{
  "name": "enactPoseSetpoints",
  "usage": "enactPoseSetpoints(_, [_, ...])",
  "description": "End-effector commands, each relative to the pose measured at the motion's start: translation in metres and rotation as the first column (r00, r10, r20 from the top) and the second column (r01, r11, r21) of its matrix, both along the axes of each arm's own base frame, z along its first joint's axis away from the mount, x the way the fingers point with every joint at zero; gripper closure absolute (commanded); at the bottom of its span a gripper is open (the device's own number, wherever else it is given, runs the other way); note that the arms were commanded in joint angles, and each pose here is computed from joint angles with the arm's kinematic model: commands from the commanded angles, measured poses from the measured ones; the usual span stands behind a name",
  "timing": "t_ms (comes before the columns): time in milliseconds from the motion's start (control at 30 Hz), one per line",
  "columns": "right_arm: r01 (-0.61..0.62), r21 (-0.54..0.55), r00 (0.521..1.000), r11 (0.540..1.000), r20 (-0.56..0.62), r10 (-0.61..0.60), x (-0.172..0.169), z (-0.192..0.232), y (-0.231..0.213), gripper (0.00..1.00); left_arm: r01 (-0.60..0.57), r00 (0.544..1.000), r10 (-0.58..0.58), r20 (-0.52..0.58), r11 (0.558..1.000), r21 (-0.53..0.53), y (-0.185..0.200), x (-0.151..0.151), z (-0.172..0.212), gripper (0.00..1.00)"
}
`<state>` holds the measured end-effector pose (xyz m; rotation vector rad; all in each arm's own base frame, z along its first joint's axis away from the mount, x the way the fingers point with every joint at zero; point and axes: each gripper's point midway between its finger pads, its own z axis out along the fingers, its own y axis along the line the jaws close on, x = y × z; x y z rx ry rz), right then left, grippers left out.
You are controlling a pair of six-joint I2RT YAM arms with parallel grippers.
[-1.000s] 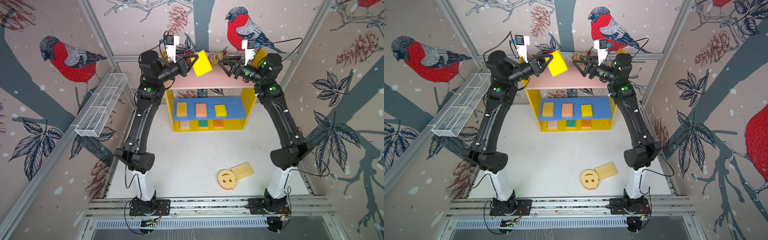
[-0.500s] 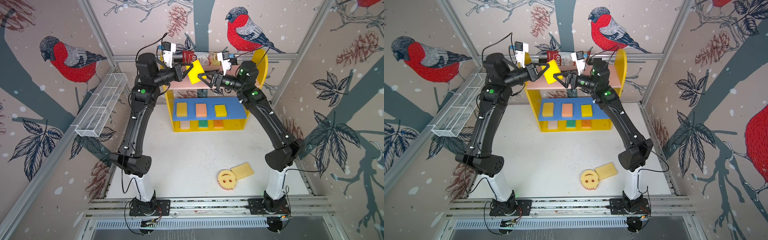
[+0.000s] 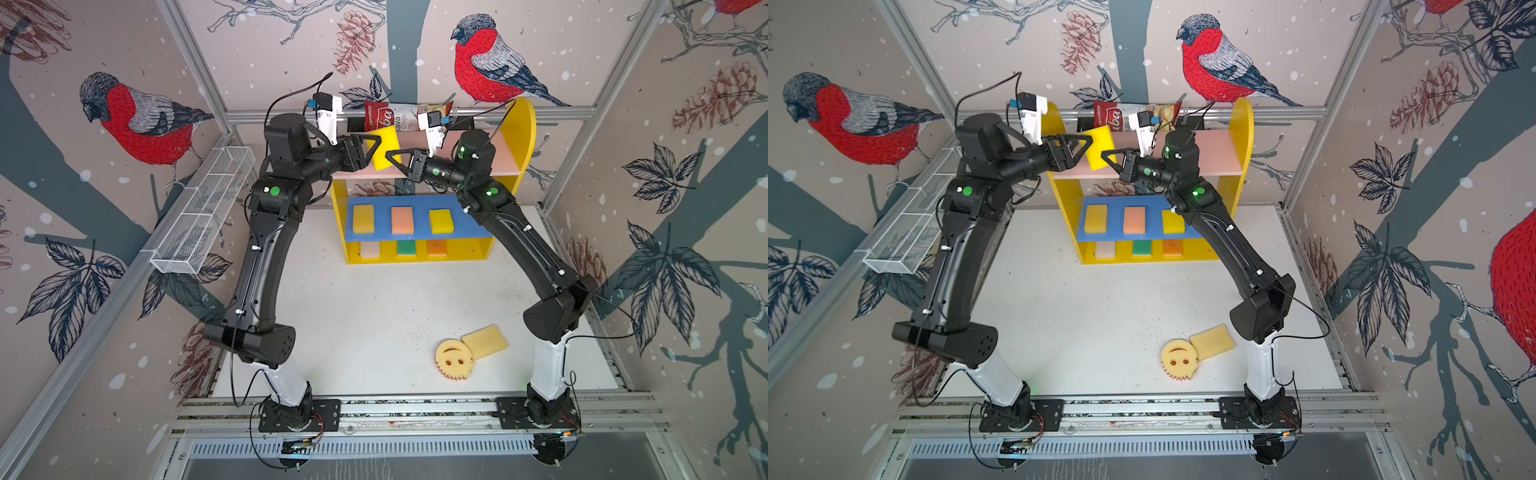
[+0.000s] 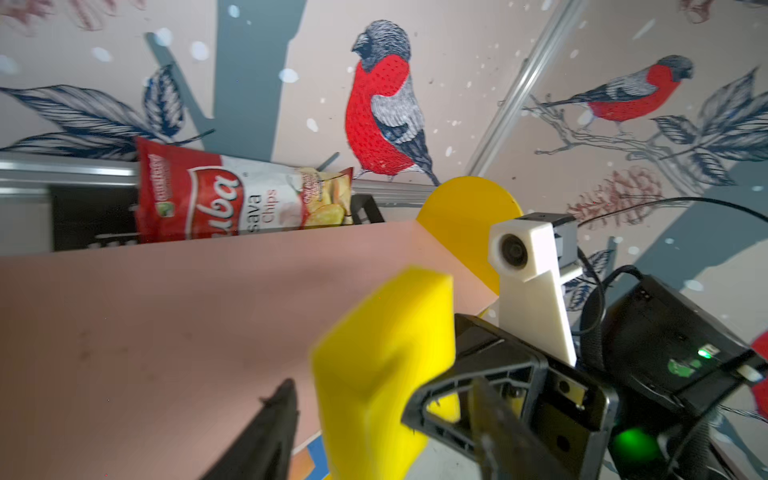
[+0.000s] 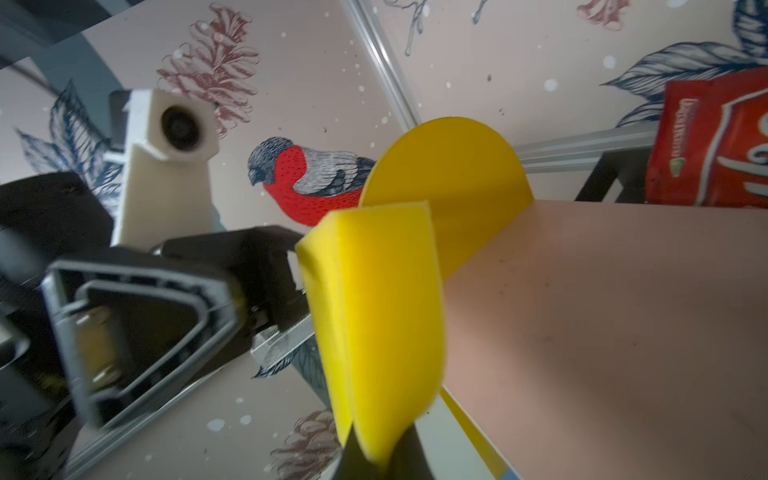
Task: Place and organize the cleaning sponges onto the shelf
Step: 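Lower the yellow sponge onto the pink top shelf with the right gripper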
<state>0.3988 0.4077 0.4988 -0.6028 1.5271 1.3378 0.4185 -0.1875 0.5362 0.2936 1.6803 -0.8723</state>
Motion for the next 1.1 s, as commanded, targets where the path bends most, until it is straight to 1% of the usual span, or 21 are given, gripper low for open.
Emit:
enactPoseSetpoints(0, [0.101, 0.041, 0.995, 0.994, 0.001, -0.101, 0.009, 0.004, 0.008, 0.95, -0.177, 0.981, 0.177, 0.078, 0.984, -0.009, 0.029, -0.004, 0.011, 0.16])
enactPoseSetpoints(67, [0.143, 0.048, 0.99, 0.989, -0.01, -0.143, 0.013, 0.001, 0.015, 0.96, -0.226, 0.966, 0.229, 0.123, 0.974, -0.034, 0.041, -0.018, 0.021, 0.13])
enactPoseSetpoints(167, [0.182, 0.066, 0.982, 0.981, -0.052, -0.179, 0.022, -0.002, 0.024, 0.96, -0.295, 0.94, 0.301, 0.162, 0.953, -0.064, 0.059, -0.037, 0.031, 0.12])
enactPoseSetpoints(300, [0.255, 0.089, 0.961, 0.963, -0.134, -0.242, 0.037, -0.009, 0.029, 0.95, -0.327, 0.922, 0.34, 0.187, 0.94, -0.094, 0.069, -0.058, 0.036, 0.14])
enactPoseSetpoints(433, [0.316, 0.085, 0.937, 0.945, -0.182, -0.297, 0.045, -0.019, 0.032, 0.93, -0.329, 0.919, 0.343, 0.194, 0.939, -0.103, 0.07, -0.066, 0.034, 0.16])
enactPoseSetpoints(600, [0.351, 0.074, 0.922, 0.934, -0.2, -0.331, 0.048, -0.026, 0.038, 0.85, -0.298, 0.927, 0.313, 0.209, 0.949, -0.101, 0.057, -0.068, 0.032, 0.17])
enactPoseSetpoints(800, [0.388, 0.048, 0.904, 0.92, -0.213, -0.37, 0.053, -0.036, 0.04, 0.83, -0.266, 0.941, 0.276, 0.195, 0.961, -0.076, 0.033, -0.062, 0.022, 0.16])
enactPoseSetpoints(933, [0.402, 0.031, 0.898, 0.915, -0.206, -0.388, 0.053, -0.038, 0.042, 0.81, -0.26, 0.947, 0.269, 0.176, 0.963, -0.071, 0.026, -0.054, 0.015, 0.16])
enactPoseSetpoints(1000, [0.404, 0.021, 0.897, 0.915, -0.207, -0.391, 0.053, -0.04, 0.042, 0.77, -0.249, 0.952, 0.258, 0.164, 0.966, -0.071, 0.021, -0.049, 0.011, 0.15])
enactPoseSetpoints(1067, [0.409, 0.012, 0.894, 0.913, -0.207, -0.398, 0.053, -0.042, 0.042, 0.7, -0.238, 0.956, 0.247, 0.161, 0.969, -0.073, 0.017, -0.046, 0.01, 0.15])
